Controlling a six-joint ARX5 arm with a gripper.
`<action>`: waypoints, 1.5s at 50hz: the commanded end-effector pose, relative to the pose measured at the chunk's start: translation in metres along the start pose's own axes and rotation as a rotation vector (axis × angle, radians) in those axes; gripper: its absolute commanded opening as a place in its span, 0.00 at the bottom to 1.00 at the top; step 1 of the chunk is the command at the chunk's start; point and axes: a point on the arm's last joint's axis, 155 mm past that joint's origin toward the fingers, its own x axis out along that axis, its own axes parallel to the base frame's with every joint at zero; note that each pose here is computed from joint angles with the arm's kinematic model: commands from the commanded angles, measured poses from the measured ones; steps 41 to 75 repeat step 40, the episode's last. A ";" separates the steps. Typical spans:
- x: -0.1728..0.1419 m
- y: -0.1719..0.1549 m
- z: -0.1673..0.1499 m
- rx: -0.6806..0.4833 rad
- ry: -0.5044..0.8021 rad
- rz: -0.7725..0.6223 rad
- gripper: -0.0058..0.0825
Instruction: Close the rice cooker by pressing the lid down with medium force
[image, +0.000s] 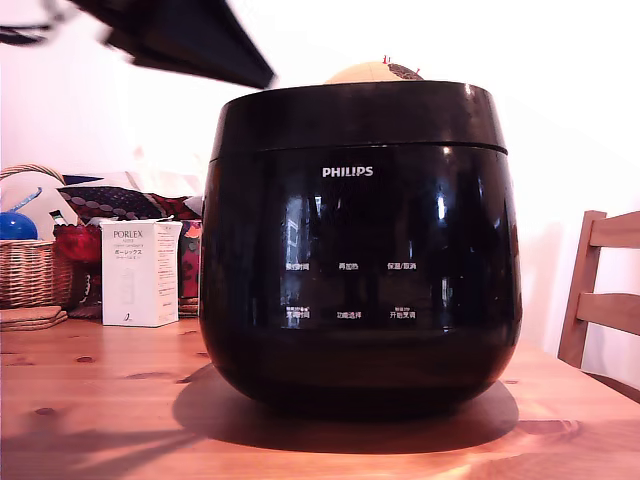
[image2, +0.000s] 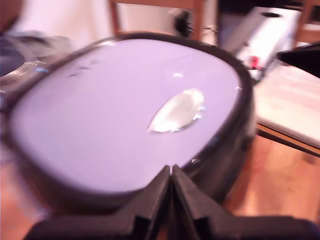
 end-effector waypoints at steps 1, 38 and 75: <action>-0.017 0.017 0.029 0.007 -0.105 0.073 0.04; -0.157 0.191 0.027 -0.113 -0.167 0.874 0.04; -0.161 0.195 0.025 -0.117 -0.165 0.893 0.04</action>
